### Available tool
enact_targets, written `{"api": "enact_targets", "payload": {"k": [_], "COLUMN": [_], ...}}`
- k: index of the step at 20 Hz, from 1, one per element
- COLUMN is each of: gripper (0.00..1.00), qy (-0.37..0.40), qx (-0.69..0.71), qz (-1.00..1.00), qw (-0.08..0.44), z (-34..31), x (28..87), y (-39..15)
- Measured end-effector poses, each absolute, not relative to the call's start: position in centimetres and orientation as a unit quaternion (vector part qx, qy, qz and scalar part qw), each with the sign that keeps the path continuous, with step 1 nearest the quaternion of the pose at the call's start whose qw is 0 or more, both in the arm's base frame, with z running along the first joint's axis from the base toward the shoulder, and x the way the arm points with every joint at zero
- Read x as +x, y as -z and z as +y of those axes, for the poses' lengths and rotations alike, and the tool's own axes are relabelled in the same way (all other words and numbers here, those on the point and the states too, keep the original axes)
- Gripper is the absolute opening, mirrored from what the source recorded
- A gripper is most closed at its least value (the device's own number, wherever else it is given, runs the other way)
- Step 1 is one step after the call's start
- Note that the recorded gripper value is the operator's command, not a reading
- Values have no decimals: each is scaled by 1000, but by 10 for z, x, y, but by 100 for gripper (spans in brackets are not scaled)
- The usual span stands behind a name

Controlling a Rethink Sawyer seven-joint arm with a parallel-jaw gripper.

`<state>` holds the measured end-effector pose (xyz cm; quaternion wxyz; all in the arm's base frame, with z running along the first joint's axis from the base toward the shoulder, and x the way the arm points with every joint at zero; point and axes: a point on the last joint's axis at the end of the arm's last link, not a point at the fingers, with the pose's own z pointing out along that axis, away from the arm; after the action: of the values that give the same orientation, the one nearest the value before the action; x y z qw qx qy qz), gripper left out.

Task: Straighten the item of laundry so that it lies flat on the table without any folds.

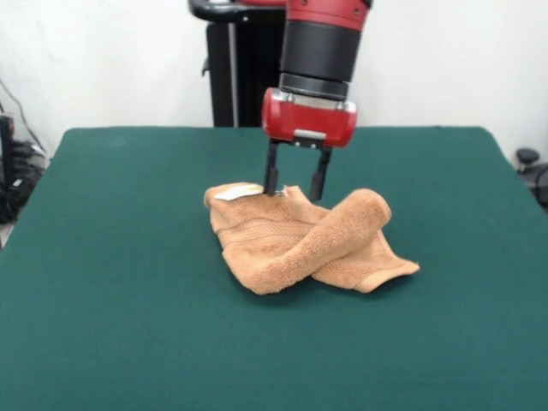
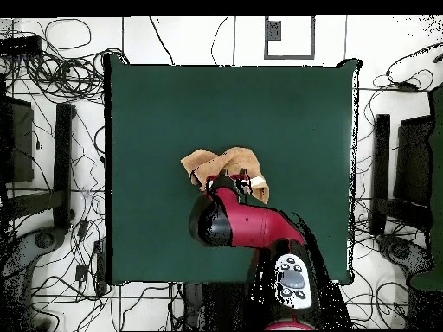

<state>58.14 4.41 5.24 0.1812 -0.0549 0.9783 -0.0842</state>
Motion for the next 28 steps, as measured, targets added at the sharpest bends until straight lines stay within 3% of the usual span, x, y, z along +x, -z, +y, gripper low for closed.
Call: {"api": "enact_targets", "payload": {"k": [28], "gripper": [100], "qy": [17], "qx": [-41], "qz": [987], "qw": [154], "z": [82], "x": [565], "y": [-31]}}
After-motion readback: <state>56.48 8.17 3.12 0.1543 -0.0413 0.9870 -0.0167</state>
